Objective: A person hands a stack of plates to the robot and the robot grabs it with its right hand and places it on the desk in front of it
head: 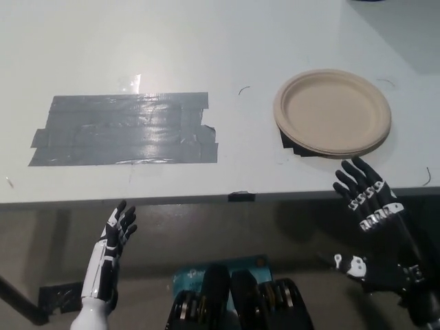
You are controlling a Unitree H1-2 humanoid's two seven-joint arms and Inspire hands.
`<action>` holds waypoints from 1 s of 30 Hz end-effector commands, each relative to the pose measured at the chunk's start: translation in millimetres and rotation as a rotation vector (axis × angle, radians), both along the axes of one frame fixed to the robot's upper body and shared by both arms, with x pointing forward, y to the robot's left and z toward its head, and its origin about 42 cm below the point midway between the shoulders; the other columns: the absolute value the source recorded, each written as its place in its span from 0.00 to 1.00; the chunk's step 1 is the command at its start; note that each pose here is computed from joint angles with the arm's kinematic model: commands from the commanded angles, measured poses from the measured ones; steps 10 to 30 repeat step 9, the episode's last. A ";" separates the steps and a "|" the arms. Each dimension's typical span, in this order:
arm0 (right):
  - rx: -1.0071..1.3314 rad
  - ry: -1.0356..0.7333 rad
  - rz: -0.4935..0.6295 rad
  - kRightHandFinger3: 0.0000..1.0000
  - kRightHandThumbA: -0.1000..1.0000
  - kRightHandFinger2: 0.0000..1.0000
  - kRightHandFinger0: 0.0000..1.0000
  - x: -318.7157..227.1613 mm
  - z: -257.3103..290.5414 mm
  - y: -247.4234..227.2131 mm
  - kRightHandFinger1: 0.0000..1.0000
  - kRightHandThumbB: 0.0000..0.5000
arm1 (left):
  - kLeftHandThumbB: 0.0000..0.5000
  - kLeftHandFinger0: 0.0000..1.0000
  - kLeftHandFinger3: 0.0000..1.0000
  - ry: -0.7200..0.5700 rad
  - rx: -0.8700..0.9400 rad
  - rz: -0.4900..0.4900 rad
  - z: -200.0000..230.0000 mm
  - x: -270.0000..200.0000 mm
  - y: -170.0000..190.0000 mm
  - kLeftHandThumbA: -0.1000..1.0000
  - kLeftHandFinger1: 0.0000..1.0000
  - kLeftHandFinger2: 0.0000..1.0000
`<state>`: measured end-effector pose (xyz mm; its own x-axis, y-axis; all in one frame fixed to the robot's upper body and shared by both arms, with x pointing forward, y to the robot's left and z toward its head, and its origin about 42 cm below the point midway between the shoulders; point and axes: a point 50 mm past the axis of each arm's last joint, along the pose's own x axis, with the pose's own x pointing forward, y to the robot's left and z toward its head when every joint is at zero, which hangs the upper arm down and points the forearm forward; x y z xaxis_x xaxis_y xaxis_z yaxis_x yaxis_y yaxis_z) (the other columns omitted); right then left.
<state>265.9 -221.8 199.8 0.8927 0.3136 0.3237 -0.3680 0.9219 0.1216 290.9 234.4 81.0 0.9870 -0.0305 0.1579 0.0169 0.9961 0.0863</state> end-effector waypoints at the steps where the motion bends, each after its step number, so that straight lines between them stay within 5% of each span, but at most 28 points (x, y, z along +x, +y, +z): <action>1: 0.008 -0.018 -0.039 1.00 1.00 1.00 1.00 5.9 -15.0 0.9 1.00 0.69 | 0.31 1.00 1.00 -0.028 -0.001 -0.006 5.4 -1.7 -0.3 1.00 1.00 1.00; 30: -0.007 0.071 -0.033 1.00 1.00 1.00 1.00 8.9 -39.6 3.9 1.00 0.65 | 0.33 1.00 1.00 -0.022 0.007 -0.004 1.9 -7.5 0.1 1.00 1.00 1.00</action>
